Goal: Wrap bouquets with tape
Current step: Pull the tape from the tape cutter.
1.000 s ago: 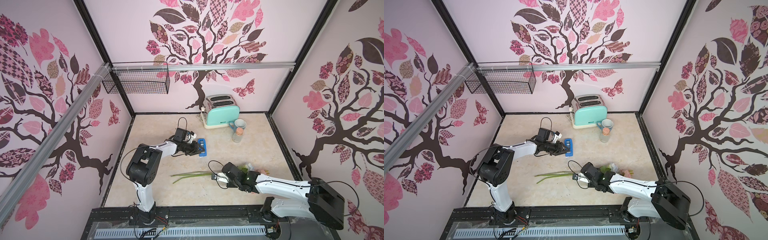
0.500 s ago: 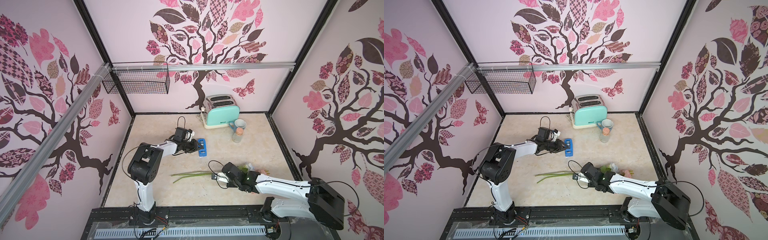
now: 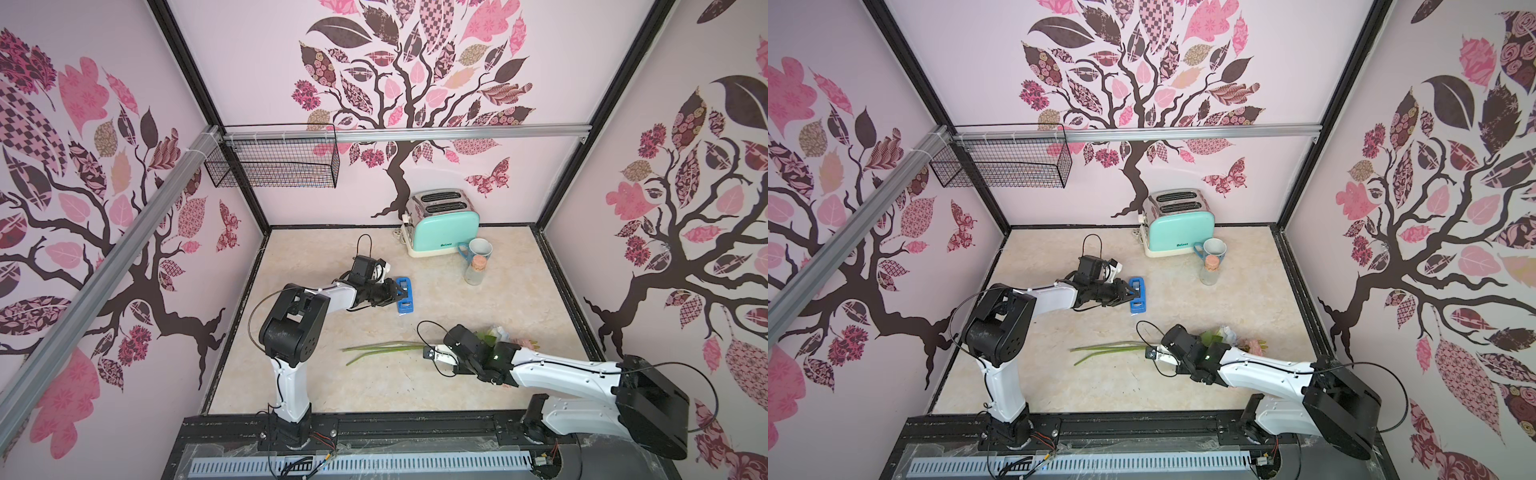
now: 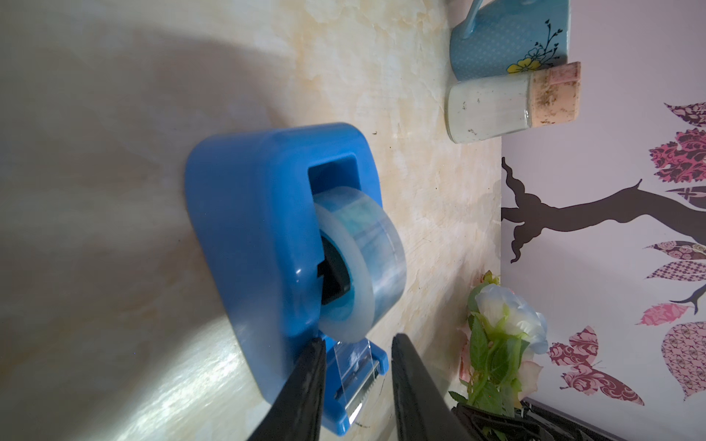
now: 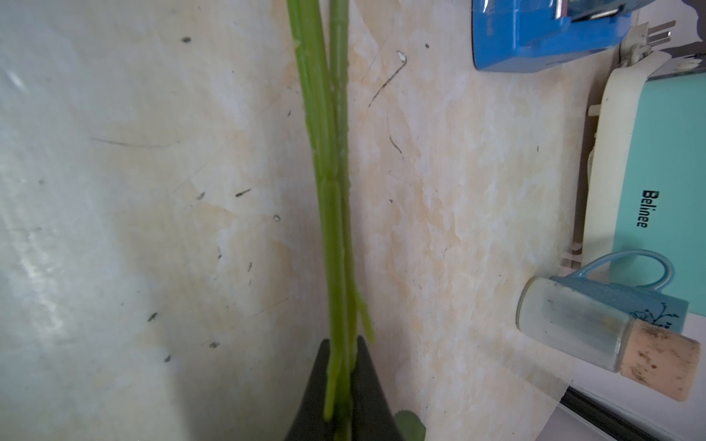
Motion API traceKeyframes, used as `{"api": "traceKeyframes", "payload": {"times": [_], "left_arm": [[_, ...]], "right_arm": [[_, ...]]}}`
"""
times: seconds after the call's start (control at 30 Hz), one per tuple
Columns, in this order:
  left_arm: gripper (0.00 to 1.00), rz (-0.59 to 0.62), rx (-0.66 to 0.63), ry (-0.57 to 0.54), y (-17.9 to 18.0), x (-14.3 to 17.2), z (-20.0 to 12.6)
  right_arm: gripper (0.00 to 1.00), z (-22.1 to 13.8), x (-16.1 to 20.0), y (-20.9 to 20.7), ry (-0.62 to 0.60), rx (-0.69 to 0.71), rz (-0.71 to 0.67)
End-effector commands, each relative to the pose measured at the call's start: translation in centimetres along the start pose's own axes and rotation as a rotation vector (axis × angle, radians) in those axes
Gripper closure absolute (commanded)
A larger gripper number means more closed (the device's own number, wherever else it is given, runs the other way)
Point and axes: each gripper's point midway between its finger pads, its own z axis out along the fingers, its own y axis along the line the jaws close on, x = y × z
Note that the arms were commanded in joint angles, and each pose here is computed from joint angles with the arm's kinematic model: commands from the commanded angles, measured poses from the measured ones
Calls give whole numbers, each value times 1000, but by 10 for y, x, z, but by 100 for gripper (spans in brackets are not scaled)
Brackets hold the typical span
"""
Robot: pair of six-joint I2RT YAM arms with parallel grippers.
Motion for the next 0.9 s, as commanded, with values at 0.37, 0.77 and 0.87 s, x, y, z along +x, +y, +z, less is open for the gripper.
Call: {"api": "traceKeyframes", "payload": {"times": [0.37,0.77,0.87], "left_arm": [[68,-64,19,28,9,16,18],[92,-170,141,-14,-4,15,11],[100,-157,164,-23,-12,13,5]], "right_arm": [[100,-5,-3,-11,-8,47,18],[100,-2,-2,-9,4,38,14],[100,1,2,-5,19,30,6]]}}
